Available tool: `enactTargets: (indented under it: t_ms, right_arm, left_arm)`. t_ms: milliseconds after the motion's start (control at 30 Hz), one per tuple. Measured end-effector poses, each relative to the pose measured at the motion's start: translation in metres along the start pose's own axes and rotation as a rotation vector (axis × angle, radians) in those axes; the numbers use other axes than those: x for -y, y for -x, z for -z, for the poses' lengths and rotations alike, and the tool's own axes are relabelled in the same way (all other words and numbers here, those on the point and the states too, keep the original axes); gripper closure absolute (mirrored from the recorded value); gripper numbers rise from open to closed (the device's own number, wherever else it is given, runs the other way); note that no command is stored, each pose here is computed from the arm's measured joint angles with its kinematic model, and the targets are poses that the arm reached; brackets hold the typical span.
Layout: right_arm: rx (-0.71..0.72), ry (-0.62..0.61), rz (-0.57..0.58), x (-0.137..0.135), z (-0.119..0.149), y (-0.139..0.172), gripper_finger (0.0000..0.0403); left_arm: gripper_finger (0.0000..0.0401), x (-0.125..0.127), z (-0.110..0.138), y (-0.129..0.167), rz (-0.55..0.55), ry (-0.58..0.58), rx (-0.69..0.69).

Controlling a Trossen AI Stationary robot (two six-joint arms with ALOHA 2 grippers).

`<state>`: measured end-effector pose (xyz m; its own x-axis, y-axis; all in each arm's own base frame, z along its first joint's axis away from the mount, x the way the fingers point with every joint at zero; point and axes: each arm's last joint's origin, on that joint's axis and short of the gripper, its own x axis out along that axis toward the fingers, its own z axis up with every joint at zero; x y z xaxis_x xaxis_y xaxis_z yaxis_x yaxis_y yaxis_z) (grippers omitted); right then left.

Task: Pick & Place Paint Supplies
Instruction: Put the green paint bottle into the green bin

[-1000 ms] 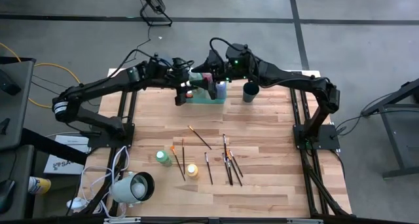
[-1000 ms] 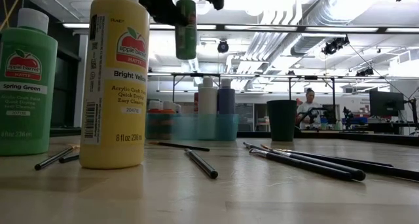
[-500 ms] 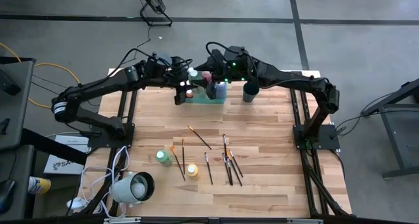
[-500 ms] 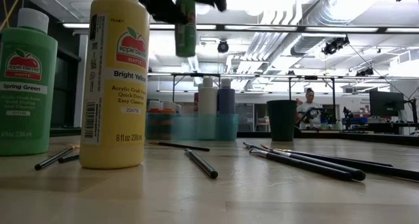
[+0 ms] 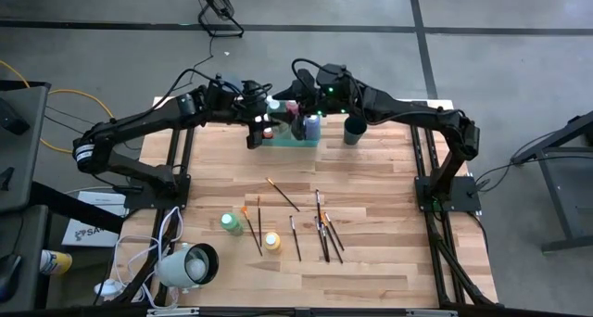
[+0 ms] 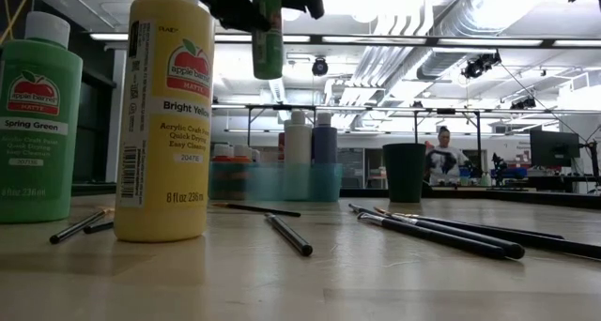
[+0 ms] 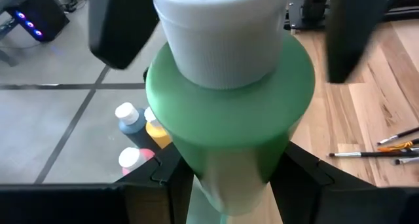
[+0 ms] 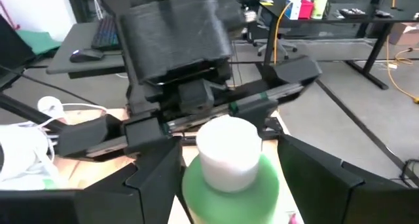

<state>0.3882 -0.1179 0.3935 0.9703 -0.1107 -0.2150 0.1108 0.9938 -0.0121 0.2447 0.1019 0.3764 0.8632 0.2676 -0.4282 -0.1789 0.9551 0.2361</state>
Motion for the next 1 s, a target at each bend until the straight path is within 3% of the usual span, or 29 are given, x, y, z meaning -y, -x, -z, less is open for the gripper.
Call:
enactTargets:
  t_ms: [200, 467, 800, 1000]
  right_arm:
    - [0.005, 0.003, -0.001, 0.0, -0.001, 0.0, 0.0184]
    - [0.008, 0.01, -0.021, -0.001, -0.001, 0.0, 0.0289]
    - [0.006, -0.003, -0.012, 0.002, 0.0, 0.0, 0.0291]
    - [0.005, -0.063, 0.082, 0.022, 0.0, 0.005, 0.0291]
  left_arm:
    - [0.0244, 0.0, 0.0, 0.0, 0.001, -0.002, -0.001]
    - [0.0237, 0.0, 0.001, -0.001, 0.001, 0.002, -0.003]
    - [0.0183, 0.0, 0.001, -0.001, -0.003, -0.006, -0.011]
    - [0.0177, -0.002, 0.003, 0.015, -0.126, -0.025, -0.058]
